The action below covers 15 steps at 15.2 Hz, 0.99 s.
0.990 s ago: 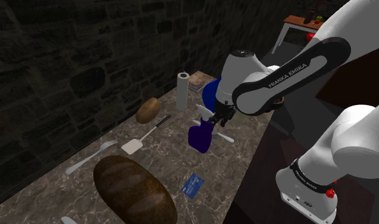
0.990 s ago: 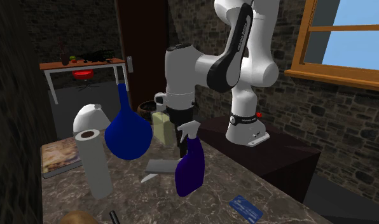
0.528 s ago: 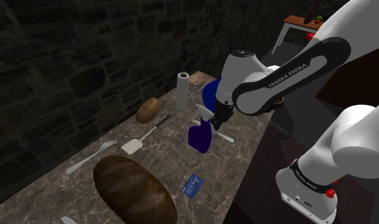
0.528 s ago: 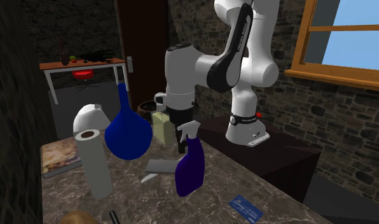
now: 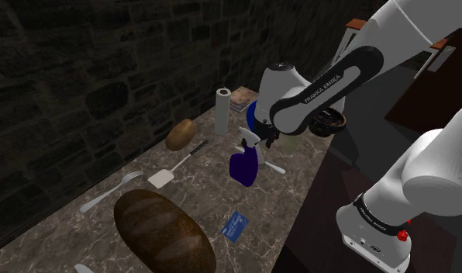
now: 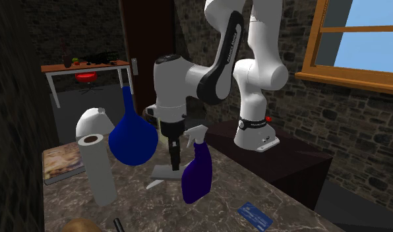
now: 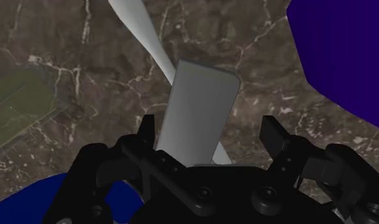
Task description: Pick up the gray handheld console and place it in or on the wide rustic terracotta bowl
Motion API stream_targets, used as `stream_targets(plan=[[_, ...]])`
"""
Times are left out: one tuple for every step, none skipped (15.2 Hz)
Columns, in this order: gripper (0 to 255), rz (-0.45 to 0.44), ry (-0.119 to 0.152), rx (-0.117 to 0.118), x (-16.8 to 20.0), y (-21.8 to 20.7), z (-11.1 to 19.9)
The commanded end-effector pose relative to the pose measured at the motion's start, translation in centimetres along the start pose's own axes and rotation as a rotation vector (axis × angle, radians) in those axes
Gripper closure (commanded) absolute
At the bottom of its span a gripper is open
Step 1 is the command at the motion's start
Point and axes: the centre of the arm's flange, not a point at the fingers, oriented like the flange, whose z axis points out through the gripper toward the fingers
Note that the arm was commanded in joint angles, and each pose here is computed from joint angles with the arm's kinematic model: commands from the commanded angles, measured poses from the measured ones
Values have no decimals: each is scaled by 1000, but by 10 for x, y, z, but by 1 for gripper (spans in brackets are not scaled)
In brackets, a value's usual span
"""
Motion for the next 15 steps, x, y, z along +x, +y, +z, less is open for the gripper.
stream_targets(plan=[[0, 21, -5, -13, 24, 4, 11], [0, 26, -6, -16, 29, 5, 13], [0, 26, -6, -16, 29, 5, 18], [0, 26, -6, -16, 29, 5, 24], [0, 26, -6, -16, 29, 5, 29], [0, 26, -6, -16, 29, 6, 34], [0, 26, -6, -16, 29, 6, 40], [0, 26, -6, -16, 29, 6, 45], [0, 26, -6, -16, 29, 6, 53], [0, 26, -6, -16, 29, 6, 53], [0, 26, -6, -16, 29, 6, 53], [0, 26, -6, -16, 29, 6, 53], [0, 26, -6, -16, 29, 6, 53], [0, 26, -6, -16, 29, 6, 53], [0, 26, -6, -16, 29, 6, 53]])
